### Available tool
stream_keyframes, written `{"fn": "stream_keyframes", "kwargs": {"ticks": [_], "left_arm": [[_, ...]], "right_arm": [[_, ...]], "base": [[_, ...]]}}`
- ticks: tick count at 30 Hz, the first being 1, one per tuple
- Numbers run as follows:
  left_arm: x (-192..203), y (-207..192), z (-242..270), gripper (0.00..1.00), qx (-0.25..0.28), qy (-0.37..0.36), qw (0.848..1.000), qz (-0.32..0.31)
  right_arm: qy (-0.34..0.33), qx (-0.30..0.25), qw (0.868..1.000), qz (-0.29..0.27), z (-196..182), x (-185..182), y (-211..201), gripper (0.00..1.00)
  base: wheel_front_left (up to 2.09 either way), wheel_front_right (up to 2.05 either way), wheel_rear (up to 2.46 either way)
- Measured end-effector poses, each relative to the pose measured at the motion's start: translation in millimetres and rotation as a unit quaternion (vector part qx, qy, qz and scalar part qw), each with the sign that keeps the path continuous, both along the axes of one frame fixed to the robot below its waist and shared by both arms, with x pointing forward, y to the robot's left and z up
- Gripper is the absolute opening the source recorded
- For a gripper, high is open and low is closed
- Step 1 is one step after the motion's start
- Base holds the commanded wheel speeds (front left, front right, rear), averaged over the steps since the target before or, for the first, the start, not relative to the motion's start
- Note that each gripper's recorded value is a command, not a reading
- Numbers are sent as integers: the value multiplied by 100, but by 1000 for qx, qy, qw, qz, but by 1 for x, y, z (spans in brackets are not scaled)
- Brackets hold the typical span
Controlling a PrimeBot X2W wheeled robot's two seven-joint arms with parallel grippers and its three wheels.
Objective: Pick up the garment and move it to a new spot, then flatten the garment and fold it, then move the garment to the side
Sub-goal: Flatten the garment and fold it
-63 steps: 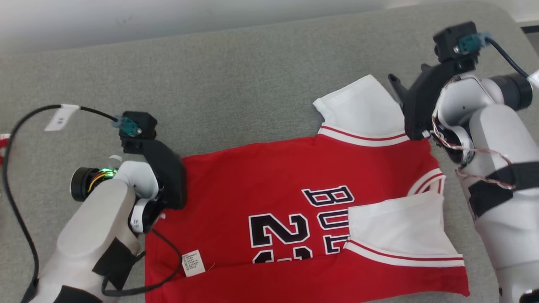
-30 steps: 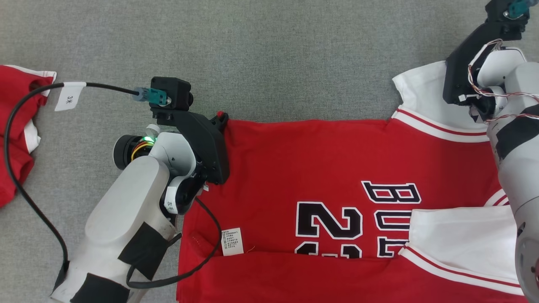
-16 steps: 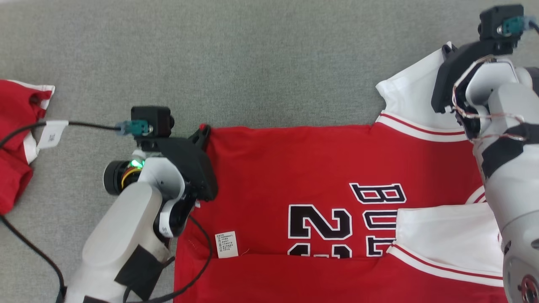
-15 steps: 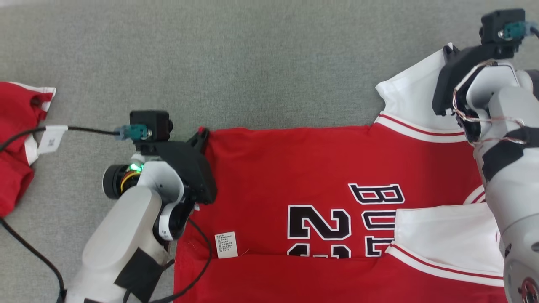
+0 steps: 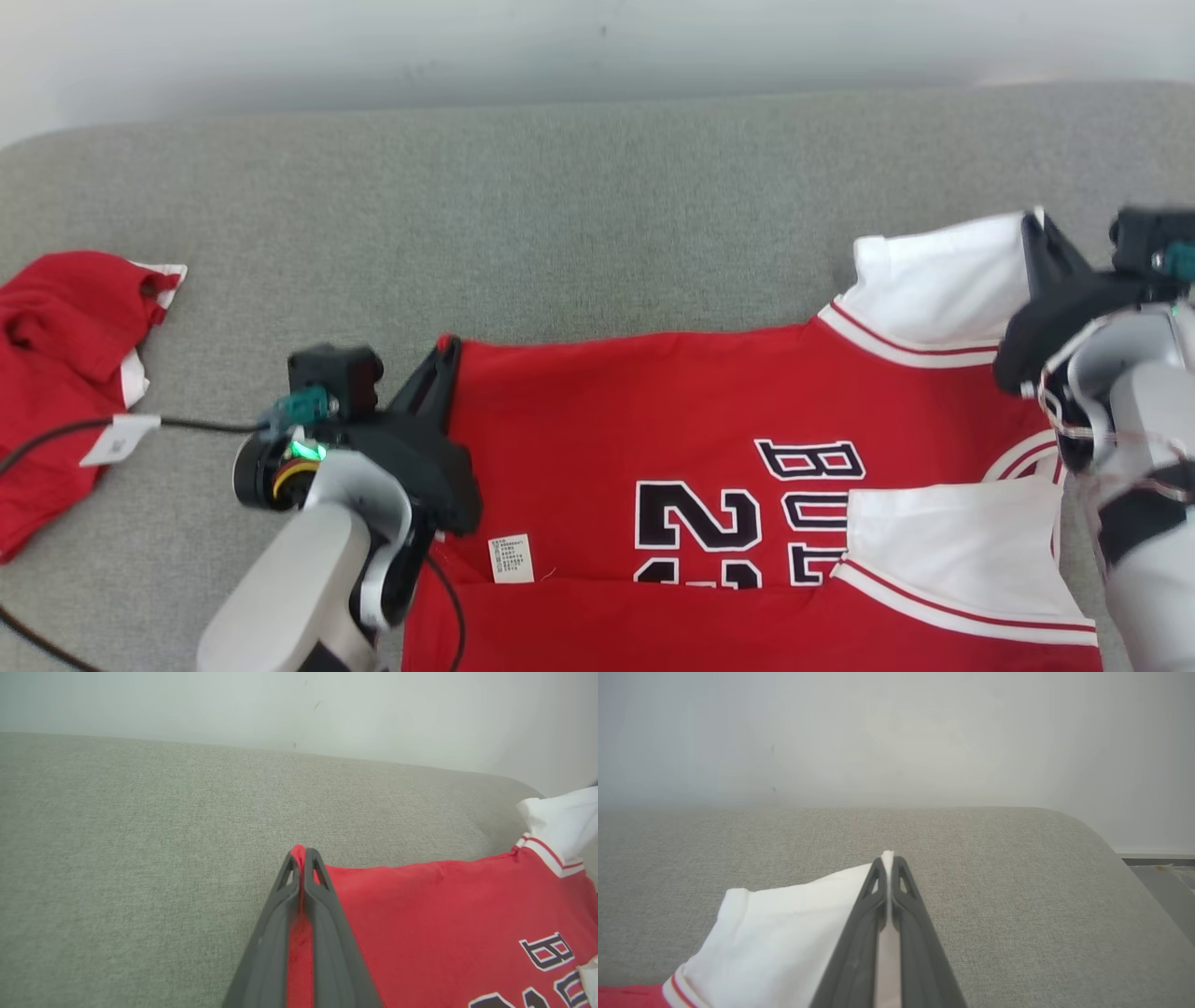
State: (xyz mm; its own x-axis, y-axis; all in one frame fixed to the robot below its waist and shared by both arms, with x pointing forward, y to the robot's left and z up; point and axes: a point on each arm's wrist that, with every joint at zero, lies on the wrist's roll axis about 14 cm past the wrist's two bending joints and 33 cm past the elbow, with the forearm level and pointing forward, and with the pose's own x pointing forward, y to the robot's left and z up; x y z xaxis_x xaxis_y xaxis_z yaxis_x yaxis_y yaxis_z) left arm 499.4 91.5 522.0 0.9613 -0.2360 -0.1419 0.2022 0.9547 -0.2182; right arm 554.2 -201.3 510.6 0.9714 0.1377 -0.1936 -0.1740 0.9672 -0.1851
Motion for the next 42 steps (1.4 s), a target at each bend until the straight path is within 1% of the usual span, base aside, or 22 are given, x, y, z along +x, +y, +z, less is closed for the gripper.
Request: {"fn": "stream_keyframes", "kwargs": {"ticks": [5, 10, 12, 15, 17, 20, 28, 29, 30, 31, 32, 34, 39, 42], "left_arm": [[-29, 1, -4, 0, 16, -7, 1000, -9], [-55, 13, -19, 0, 28, 10, 1000, 0], [-64, 15, -27, 0, 33, 20, 999, 2], [-77, 18, -38, 0, 37, 38, 999, 8], [-85, 18, -44, 0, 39, 44, 998, 9], [-86, 17, -39, 0, 39, 37, 999, 9], [-90, 20, -38, 0, 54, 30, 998, 10], [-91, 20, -39, 11, 56, 32, 998, 9], [-92, 20, -43, 99, 58, 40, 997, 8], [-93, 21, -46, 100, 59, 46, 997, 11], [-94, 21, -47, 100, 60, 48, 997, 11], [-95, 21, -48, 100, 63, 49, 997, 9], [-102, 28, -48, 100, 54, 41, 997, 25], [-106, 36, -36, 100, 45, 6, 998, 44]], "right_arm": [[18, -3, 999, 39, -6, -43, 12, 0], [78, -16, 995, 53, -20, -94, -1, 0], [106, -12, 991, 75, -27, -118, 9, 0], [149, 27, 983, 102, -34, -155, 28, 0], [176, 32, 980, 93, -35, -179, 21, 0], [198, 37, 976, 84, -37, -201, 18, 0], [234, 54, 968, 71, -40, -236, 21, 0], [241, 56, 967, 68, -42, -239, 22, 0], [246, 58, 965, 65, -43, -241, 21, 0], [248, 62, 965, 60, -44, -242, 20, 32], [250, 68, 964, 55, -44, -243, 20, 100], [264, 70, 960, 56, -49, -248, 23, 100], [260, 83, 961, 52, -47, -252, 26, 100], [238, 96, 965, 43, -40, -250, 25, 100]], "base": [[0, 0, 0], [0, 0, 0], [0, 0, 0], [0, 0, 0], [0, 0, 0], [0, 0, 0], [0, 0, 0], [0, 0, 0], [0, 0, 0], [0, 0, 0], [0, 0, 0], [0, 0, 0], [0, 0, 0], [0, 0, 0]]}}
